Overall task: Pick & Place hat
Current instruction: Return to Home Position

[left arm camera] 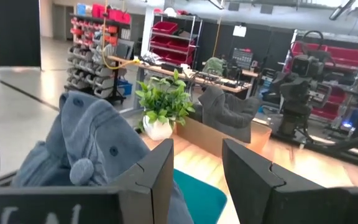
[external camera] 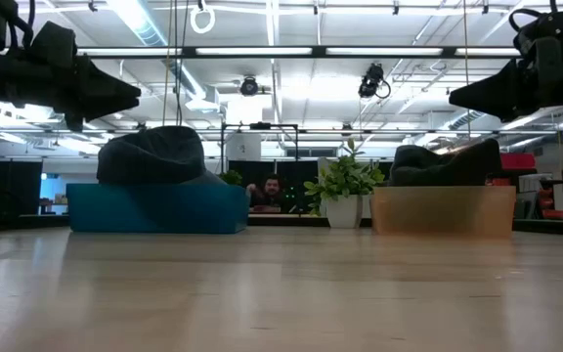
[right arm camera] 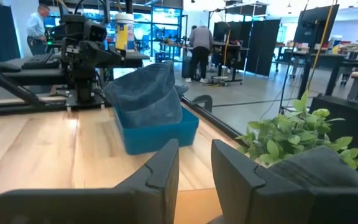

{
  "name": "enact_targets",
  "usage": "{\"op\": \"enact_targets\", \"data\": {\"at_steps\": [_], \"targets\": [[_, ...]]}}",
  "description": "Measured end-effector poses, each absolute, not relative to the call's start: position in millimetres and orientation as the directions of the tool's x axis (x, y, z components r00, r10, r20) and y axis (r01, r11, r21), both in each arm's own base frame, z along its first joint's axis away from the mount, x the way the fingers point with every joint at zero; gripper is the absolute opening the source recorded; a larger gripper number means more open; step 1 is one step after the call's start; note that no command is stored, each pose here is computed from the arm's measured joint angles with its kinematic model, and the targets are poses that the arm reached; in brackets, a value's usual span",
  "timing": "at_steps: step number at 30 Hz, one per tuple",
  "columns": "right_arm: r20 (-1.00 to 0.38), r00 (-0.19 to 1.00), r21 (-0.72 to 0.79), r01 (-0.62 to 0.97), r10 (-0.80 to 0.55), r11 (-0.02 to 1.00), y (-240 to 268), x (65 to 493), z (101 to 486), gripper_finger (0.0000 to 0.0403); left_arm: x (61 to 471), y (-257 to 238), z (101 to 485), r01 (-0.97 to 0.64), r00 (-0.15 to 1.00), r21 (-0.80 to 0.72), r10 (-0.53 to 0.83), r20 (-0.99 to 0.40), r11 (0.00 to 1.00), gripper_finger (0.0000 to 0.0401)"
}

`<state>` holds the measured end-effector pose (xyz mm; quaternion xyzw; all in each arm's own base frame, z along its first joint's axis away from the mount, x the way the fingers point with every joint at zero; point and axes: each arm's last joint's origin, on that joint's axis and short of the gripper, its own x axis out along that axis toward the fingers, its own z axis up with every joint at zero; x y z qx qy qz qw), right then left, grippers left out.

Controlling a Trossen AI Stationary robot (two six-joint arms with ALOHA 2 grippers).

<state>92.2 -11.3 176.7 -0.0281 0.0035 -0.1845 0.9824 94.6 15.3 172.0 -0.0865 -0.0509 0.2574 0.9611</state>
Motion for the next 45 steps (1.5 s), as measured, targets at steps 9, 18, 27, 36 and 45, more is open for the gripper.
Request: {"op": "enact_targets", "data": {"at_steps": [9, 18, 27, 36, 45], "targets": [[0.001, 0.932, -0.052, 0.362, -0.362, 0.931, -11.3, 92.2, 176.5, 0.01, 96.0, 15.3, 170.4, -0.489, 0.863, -0.192, 0.504, 0.037, 0.851, 0.014], [0.002, 0.924, -0.05, 0.382, -0.382, 0.923, -11.9, 92.0, 176.5, 0.01, 95.9, 15.3, 172.0, -0.486, 0.861, -0.202, 0.505, 0.055, 0.85, 0.014], [0.002, 0.926, -0.04, 0.378, -0.379, 0.925, -11.8, 92.0, 176.5, 0.01, 95.9, 15.3, 172.7, -0.485, 0.861, -0.204, 0.505, 0.061, 0.851, 0.014], [0.002, 0.926, -0.038, 0.378, -0.378, 0.925, -11.8, 92.0, 176.5, 0.01, 95.9, 15.3, 172.9, -0.484, 0.861, -0.206, 0.505, 0.064, 0.851, 0.014], [0.002, 0.926, -0.038, 0.378, -0.378, 0.925, -11.8, 92.0, 176.5, 0.01, 95.9, 15.3, 172.9, -0.484, 0.861, -0.205, 0.505, 0.064, 0.851, 0.014]]}}
